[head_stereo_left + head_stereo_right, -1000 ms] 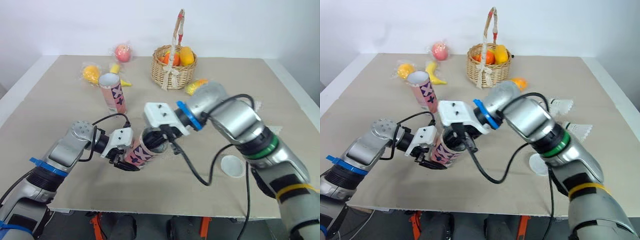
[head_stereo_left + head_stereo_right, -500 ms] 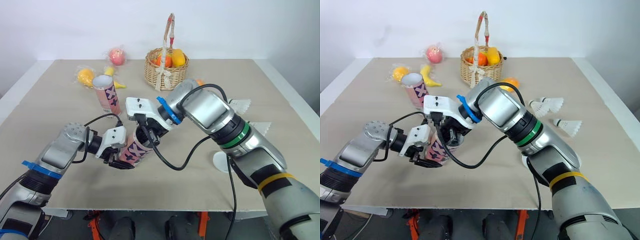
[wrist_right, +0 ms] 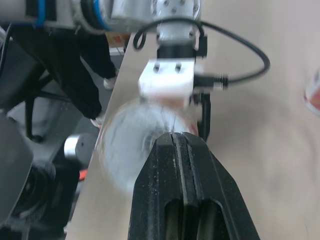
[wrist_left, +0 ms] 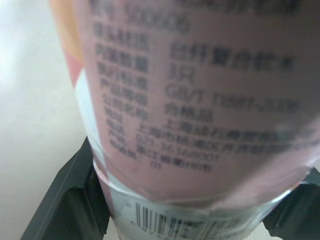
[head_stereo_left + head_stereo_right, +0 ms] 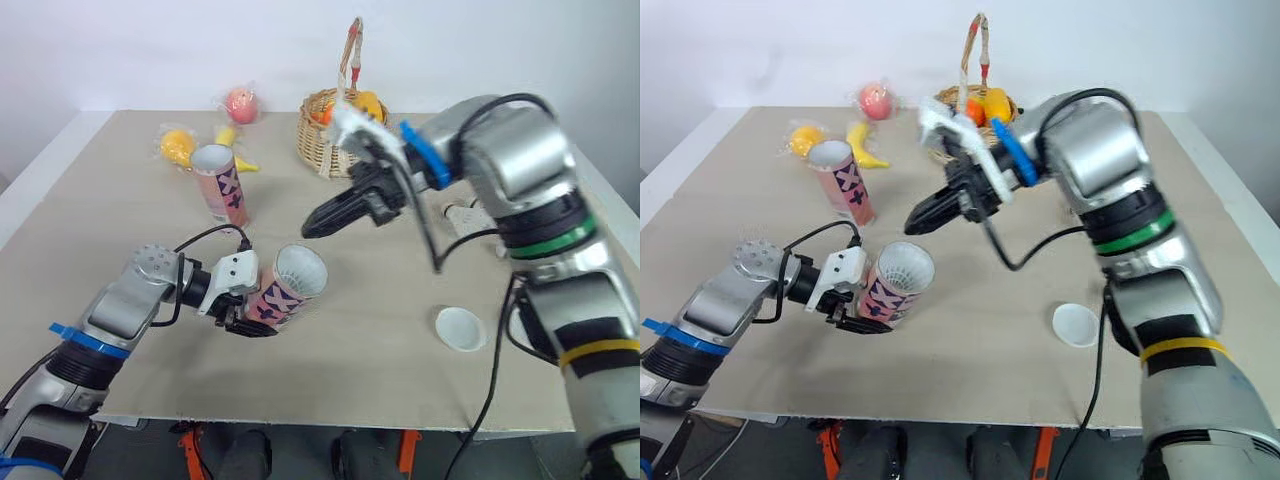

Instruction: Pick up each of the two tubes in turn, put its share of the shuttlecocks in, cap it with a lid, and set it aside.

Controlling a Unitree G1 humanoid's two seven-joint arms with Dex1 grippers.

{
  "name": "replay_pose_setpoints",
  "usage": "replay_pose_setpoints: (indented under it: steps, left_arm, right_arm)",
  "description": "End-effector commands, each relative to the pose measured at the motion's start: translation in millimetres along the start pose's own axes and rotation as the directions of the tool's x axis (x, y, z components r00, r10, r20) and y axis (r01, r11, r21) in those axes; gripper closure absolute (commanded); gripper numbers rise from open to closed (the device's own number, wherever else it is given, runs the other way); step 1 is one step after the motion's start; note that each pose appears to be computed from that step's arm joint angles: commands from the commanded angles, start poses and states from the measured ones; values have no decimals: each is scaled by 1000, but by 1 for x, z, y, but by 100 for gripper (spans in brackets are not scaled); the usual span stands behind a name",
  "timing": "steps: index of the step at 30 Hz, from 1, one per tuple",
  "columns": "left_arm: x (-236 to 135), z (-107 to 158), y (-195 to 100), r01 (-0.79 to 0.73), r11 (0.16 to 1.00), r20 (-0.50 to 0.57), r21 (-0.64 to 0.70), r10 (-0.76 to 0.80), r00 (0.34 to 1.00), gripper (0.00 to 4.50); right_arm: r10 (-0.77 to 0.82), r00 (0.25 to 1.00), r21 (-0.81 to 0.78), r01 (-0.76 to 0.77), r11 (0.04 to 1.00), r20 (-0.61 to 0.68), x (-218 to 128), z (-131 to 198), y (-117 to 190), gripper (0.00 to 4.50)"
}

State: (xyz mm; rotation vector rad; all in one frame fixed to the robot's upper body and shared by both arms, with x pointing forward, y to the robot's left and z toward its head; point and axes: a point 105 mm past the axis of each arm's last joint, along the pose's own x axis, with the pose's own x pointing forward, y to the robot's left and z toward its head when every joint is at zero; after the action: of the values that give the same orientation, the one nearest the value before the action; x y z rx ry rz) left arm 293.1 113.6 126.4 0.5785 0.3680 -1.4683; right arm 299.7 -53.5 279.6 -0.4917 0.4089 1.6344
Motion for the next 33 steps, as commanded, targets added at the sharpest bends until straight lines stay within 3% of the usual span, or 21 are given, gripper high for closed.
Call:
replay_pose_setpoints:
  steps: [1, 6, 11, 15, 18, 25, 33]
  left_arm:
    - [3, 7, -4, 14, 999, 28, 37, -15, 999, 142]
    - [6, 32, -6, 8, 998, 198, 64, -21, 980, 142]
    - [15, 48, -9, 25, 999, 368, 26, -33, 929, 142]
    - [28, 40, -8, 33, 999, 408, -2, -29, 913, 142]
    - [37, 35, -6, 30, 999, 455, -30, -13, 890, 142]
    - [58, 15, -3, -19, 999, 462, -38, 34, 886, 142]
    - [67, 10, -1, -63, 998, 476, -13, 62, 877, 142]
  right_arm:
    - [-31, 999, -71, 34, 997, 34, -17, 2, 13, 445]
    - [-257, 963, -145, 268, 953, 86, -50, -15, 6, 445]
    - [-381, 920, -159, 364, 918, -91, -82, -76, 14, 445]
    - [-406, 876, -145, 381, 913, -259, -101, -118, 20, 445]
    - [-405, 851, -118, 389, 914, -335, -112, -141, 20, 352]
    - [-344, 848, -86, 339, 937, -404, -109, -167, 18, 19]
    - [-316, 800, -53, 338, 940, -511, -99, -197, 11, 8]
